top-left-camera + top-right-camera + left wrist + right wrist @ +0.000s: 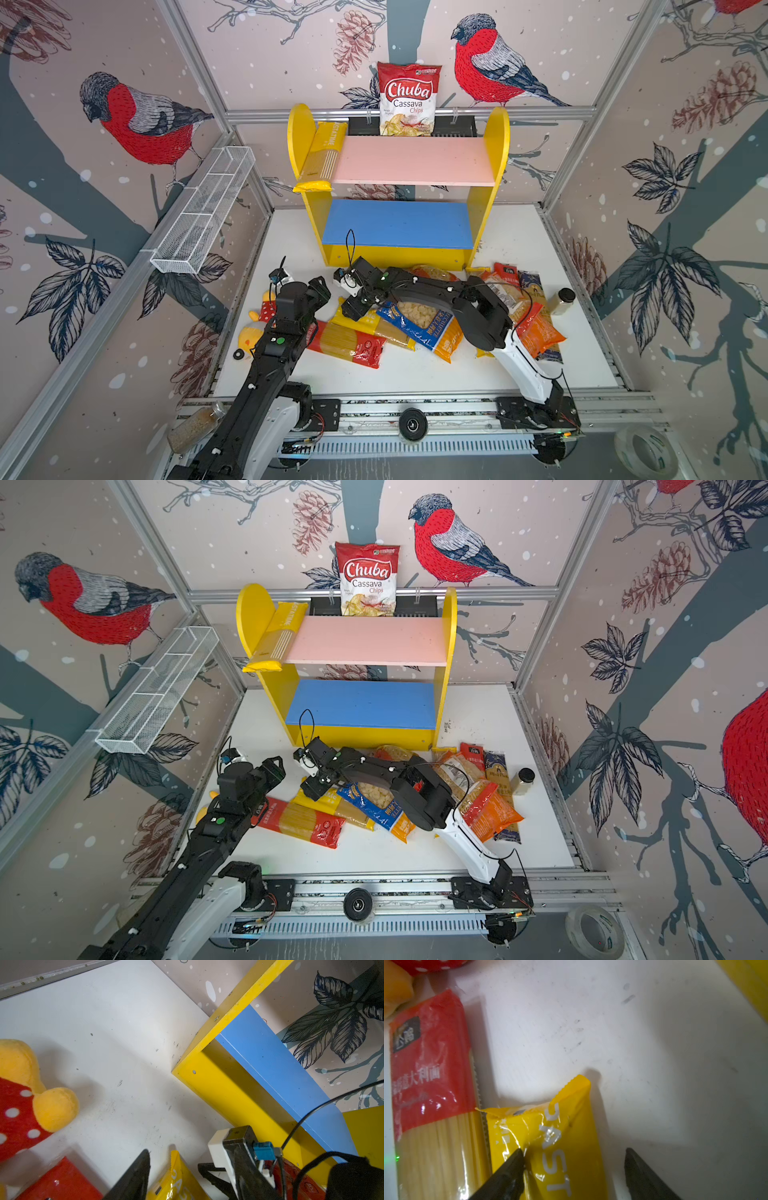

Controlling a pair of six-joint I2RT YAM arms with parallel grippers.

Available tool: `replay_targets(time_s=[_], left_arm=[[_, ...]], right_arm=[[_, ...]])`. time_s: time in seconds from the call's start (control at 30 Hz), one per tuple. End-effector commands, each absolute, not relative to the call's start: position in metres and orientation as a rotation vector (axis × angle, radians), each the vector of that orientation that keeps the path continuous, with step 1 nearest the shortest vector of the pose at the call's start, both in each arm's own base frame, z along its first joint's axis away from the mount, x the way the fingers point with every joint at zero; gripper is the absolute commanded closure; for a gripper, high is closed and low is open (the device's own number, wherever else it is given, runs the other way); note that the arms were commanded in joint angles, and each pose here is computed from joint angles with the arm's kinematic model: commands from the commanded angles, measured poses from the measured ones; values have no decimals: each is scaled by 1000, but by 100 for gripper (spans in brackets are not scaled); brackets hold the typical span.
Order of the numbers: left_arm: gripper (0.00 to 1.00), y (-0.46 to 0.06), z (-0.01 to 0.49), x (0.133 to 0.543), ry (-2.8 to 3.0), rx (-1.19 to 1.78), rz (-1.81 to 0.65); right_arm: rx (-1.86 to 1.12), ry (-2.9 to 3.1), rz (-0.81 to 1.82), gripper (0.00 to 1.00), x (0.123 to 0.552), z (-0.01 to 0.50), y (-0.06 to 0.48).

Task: Arrange pasta packages on shelves
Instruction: Pick up the pasta bag from the center of the table.

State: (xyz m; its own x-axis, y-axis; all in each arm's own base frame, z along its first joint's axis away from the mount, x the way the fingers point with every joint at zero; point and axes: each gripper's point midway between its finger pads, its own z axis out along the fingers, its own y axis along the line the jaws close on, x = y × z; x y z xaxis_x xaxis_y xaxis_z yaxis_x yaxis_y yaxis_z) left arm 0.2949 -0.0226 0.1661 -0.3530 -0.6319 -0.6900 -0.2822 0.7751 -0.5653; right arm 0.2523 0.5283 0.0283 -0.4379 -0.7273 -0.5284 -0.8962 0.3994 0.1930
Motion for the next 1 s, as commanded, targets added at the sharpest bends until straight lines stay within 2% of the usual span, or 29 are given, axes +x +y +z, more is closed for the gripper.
replay_targets(time_s=[0.0, 0.1, 0.3, 0.6, 0.77, 0.97], left_arm=[[37, -23, 176, 300, 1911, -680, -449], [37, -23, 177, 300, 1907, -679, -452], [37, -24, 180, 300, 1901, -680, -464], [37, -17, 206, 299, 1854, -651, -417], [36, -23, 240, 299, 1779, -580, -460], [35, -48, 281, 300, 1673, -394, -594]], right_arm=[[-1480, 2393, 631, 37, 234, 2, 515], [-1478, 2381, 665, 52, 233, 7, 519], [-1390, 2294, 809, 74, 241, 47, 533], [-1192, 2095, 1034, 88, 255, 142, 541], [-1031, 1946, 1209, 91, 264, 213, 532], [-834, 1785, 1297, 93, 275, 277, 503]])
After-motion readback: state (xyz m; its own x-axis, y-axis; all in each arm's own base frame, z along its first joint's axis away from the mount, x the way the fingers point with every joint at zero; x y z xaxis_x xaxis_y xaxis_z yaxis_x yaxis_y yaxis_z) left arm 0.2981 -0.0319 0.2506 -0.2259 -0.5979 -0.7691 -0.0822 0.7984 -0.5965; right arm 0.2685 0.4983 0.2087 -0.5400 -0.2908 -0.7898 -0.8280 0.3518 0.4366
